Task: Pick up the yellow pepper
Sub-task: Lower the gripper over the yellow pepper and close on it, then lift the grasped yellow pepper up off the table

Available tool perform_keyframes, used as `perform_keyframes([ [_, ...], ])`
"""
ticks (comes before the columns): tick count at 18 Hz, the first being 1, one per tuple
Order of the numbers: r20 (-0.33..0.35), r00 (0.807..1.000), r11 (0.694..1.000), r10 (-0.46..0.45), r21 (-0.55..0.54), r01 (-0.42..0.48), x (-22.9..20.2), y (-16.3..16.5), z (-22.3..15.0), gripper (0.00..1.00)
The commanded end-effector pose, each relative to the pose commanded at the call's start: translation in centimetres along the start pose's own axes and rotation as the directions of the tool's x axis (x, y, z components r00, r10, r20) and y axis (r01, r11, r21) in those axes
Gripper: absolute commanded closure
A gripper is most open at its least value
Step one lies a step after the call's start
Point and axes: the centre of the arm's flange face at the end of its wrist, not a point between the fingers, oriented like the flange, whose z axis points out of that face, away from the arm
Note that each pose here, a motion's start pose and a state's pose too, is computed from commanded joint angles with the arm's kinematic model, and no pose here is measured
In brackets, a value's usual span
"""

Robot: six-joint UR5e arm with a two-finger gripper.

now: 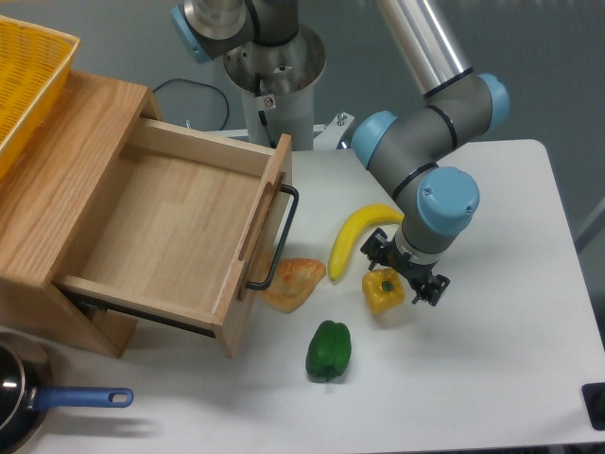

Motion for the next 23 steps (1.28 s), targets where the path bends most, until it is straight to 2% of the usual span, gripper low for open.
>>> perform_keyframes([
  [7,0.0,1.0,1.0,0.029,-0.001,-0.029,-0.2,-0.4,0.4,0.0],
  [8,-0.002,1.0,1.0,0.028,-0.001,-0.028,-0.2,-0.4,0.4,0.05],
  [9,-0.002,1.0,1.0,0.028,-0.001,-0.028,-0.2,-0.4,0.4,0.14],
  [13,0.001,1.0,1.0,0.028,0.0,-0.028,-0.2,-0.4,0.2,0.63],
  [15,0.008,1.0,1.0,0.028,0.0,-0.028,-0.2,-0.4,-0.1,0.82],
  [17,0.019,1.0,1.0,0.023,0.003,-0.023,-0.2,-0.3,-0.9,0.9],
  [23,0.059,0.998,1.0,0.01,-0.004,-0.01,-0.7,0.0,-2.9,0.98],
])
